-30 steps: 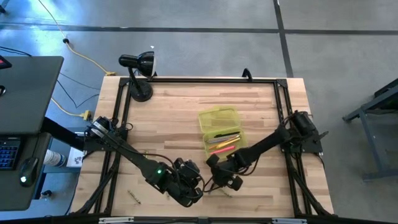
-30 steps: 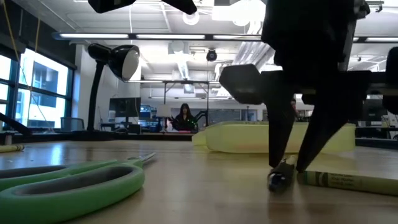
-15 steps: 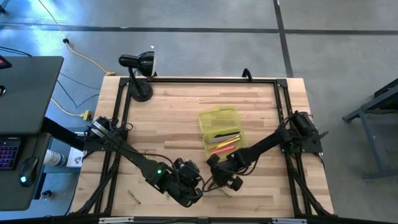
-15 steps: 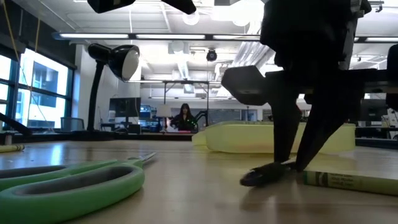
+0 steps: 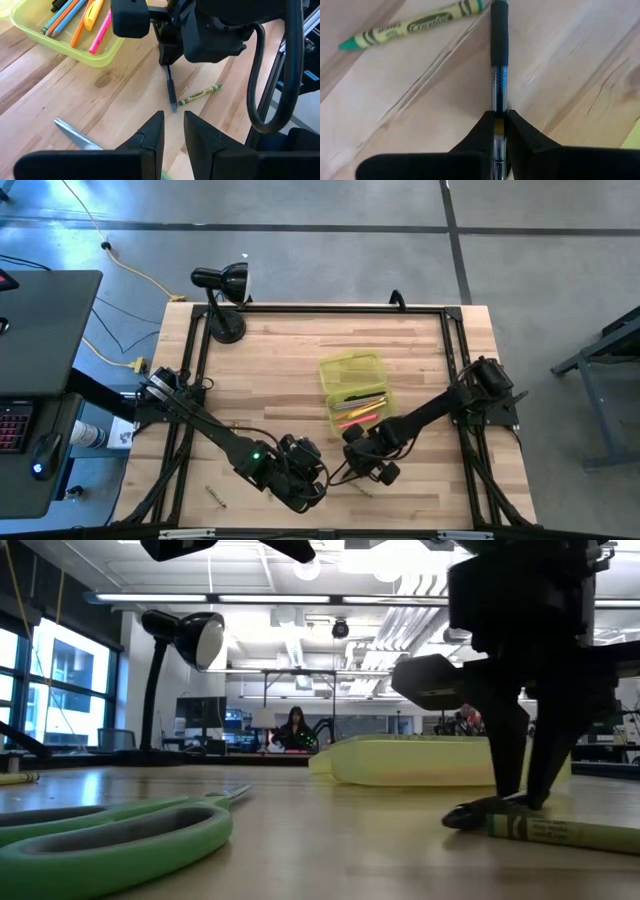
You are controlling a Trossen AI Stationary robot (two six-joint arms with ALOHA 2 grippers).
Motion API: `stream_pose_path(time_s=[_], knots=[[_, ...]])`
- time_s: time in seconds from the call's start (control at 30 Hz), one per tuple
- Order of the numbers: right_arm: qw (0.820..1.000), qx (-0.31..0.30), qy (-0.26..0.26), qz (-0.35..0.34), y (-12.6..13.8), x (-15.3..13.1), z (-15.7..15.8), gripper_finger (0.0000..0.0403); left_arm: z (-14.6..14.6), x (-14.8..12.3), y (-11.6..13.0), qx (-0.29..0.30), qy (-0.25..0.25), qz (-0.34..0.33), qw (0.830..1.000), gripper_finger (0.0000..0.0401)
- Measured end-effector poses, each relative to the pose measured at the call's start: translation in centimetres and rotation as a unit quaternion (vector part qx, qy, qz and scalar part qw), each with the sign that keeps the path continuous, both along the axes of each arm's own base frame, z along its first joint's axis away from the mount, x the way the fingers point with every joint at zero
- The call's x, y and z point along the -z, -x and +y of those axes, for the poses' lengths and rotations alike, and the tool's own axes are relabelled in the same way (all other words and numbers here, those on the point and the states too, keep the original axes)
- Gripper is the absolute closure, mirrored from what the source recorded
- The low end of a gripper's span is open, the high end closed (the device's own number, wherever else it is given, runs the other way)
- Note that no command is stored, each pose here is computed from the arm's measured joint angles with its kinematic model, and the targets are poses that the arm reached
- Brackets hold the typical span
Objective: Pick & place school supplies into a supply box
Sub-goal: Put the black pen into the yellow supply box
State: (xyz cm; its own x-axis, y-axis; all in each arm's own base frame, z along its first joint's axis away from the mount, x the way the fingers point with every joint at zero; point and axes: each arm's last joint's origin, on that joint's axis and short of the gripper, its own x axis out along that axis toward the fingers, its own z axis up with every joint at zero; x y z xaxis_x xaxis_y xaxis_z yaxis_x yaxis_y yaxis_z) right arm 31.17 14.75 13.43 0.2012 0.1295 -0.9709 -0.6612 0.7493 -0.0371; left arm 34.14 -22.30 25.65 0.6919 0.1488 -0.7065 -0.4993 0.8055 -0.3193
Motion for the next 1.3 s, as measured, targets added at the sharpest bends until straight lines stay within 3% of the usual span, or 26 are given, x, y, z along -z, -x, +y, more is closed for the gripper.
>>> stream_pose_path(time_s=[0.2,0.87,1.07,1.3], knots=[[0.999,0.014,-0.017,-0.026,0.4,-2.3,-0.2,0.0381,0.0,0.0,0.0,0.0,0.001,0.0,1.0,0.0295],[1.0,0.018,-0.009,-0.012,1.0,-3.0,-0.5,0.0388,0.0,0.0,0.0,0.0,0.005,0.001,1.0,0.0295],[0.996,0.04,0.004,-0.074,1.8,-6.9,-1.9,0.0388,0.0,0.0,0.0,0.0,0.005,0.001,1.0,0.0295],[0.979,0.112,0.07,-0.157,3.8,-12.1,-5.5,0.0388,0.0,0.0,0.0,-0.001,0.007,-0.001,1.0,0.0295]])
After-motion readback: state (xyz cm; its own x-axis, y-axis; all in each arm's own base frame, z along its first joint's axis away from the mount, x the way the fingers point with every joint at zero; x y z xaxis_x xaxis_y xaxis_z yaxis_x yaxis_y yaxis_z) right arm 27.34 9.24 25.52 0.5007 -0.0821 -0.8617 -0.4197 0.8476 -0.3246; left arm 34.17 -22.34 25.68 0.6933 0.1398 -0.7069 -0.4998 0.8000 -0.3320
